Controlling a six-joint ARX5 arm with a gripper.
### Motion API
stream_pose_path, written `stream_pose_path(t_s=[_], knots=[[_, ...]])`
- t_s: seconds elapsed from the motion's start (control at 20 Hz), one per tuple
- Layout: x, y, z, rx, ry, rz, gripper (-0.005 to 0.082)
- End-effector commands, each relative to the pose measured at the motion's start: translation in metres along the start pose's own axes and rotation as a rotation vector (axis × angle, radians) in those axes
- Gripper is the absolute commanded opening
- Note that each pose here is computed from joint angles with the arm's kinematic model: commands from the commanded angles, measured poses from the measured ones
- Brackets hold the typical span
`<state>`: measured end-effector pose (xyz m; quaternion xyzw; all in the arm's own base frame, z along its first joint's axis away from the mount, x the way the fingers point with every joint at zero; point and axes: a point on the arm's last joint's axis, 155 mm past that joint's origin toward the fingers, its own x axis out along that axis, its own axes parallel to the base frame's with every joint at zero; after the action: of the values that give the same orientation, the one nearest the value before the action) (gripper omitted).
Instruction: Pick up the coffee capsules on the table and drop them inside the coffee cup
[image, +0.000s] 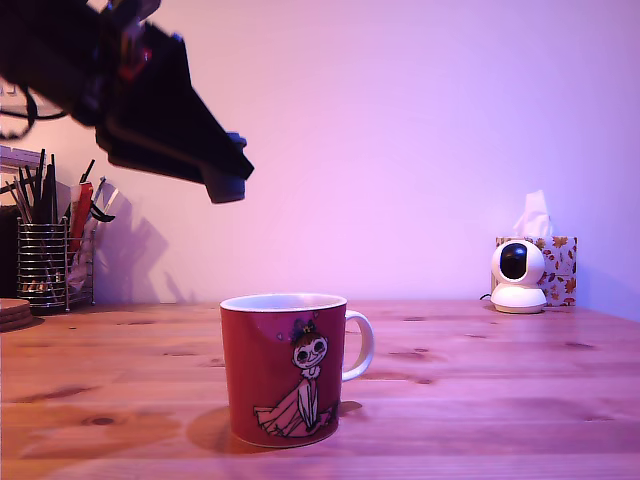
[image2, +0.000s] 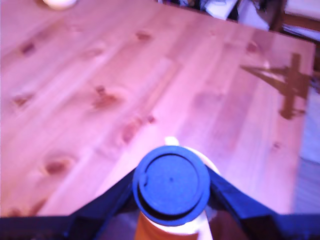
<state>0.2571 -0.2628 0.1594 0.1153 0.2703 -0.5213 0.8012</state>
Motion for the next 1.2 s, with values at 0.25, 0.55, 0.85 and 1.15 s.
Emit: stream_pose_path(t_s=[0.25, 0.55, 0.85, 1.15], knots=[[0.013, -0.007, 0.003, -0.027, 0.102, -0.038, 0.0128], [0.039, -0.004, -0.015, -0.058, 0.238, -0.045, 0.0128], [0.055, -0.002, -0.033, -0.05, 0.357, -0.014, 0.0128], [0.055, -0.005, -0.044, -0.03, 0.418, 0.017, 0.0128]])
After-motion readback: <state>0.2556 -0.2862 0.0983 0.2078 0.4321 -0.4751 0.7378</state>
